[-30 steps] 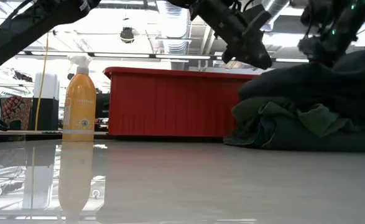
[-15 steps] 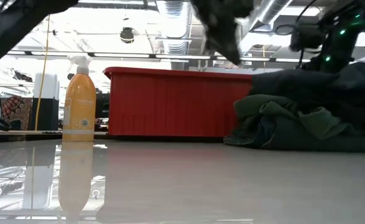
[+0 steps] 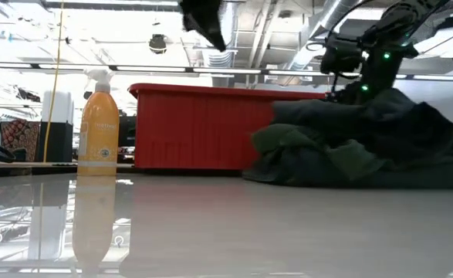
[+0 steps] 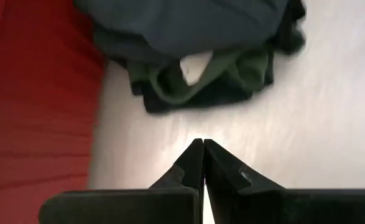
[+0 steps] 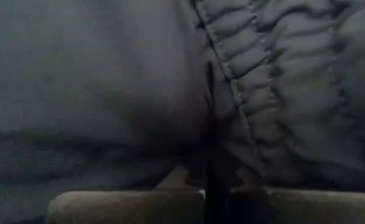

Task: Fold laundry
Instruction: Stack the black shorts on top of the black shirt

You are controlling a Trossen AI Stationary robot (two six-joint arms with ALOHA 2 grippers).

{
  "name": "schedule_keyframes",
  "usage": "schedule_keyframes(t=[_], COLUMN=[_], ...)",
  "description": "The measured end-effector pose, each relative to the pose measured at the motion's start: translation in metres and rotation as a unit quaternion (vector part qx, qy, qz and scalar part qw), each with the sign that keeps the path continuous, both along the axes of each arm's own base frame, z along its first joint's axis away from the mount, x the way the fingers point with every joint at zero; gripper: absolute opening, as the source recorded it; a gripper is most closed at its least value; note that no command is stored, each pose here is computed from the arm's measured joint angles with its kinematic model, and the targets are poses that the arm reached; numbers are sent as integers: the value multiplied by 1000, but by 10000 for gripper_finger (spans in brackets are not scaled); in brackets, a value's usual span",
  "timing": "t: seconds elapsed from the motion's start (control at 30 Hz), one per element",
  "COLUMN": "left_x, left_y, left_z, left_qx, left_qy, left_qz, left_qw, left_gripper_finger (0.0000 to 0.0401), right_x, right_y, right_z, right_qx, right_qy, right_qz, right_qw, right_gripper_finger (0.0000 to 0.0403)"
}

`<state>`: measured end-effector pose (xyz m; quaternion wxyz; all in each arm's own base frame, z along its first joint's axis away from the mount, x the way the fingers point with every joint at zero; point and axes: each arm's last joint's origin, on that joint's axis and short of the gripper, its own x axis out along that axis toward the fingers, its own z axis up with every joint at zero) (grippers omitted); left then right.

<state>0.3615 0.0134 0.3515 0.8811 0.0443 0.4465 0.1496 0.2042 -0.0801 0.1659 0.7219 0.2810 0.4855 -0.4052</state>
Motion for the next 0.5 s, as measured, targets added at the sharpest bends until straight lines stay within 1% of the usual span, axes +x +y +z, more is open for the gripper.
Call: schedule_keyframes(t=[0.07,0.13,0.2,0.3,0.4,0.5], left_x=[-23,-45,-64,-85,-99,-105], left_y=[-3,-7,-9,-12,-14,-16], left_z=[-7,-12,-17,-29,-45,-64], left_qx=[-16,-37,-64,-114,-159,-192], left_qy=[-44,-101,-156,-215,-245,-240], left_qz=[16,34,54,90,124,157], left_qw=[999,994,984,966,948,939], left_gripper_finger=[0,0,0,0,0,0], right_x=[11,27,44,69,94,116], right_y=[3,6,13,27,39,43], right_z=[4,9,12,12,16,32], right_qx=[16,29,54,80,84,85], right_qy=[-34,-69,-82,-82,-80,-100], right_qz=[13,32,60,98,126,144], right_qw=[999,997,993,989,985,981], right_gripper_finger=[15,15,15,15,15,18])
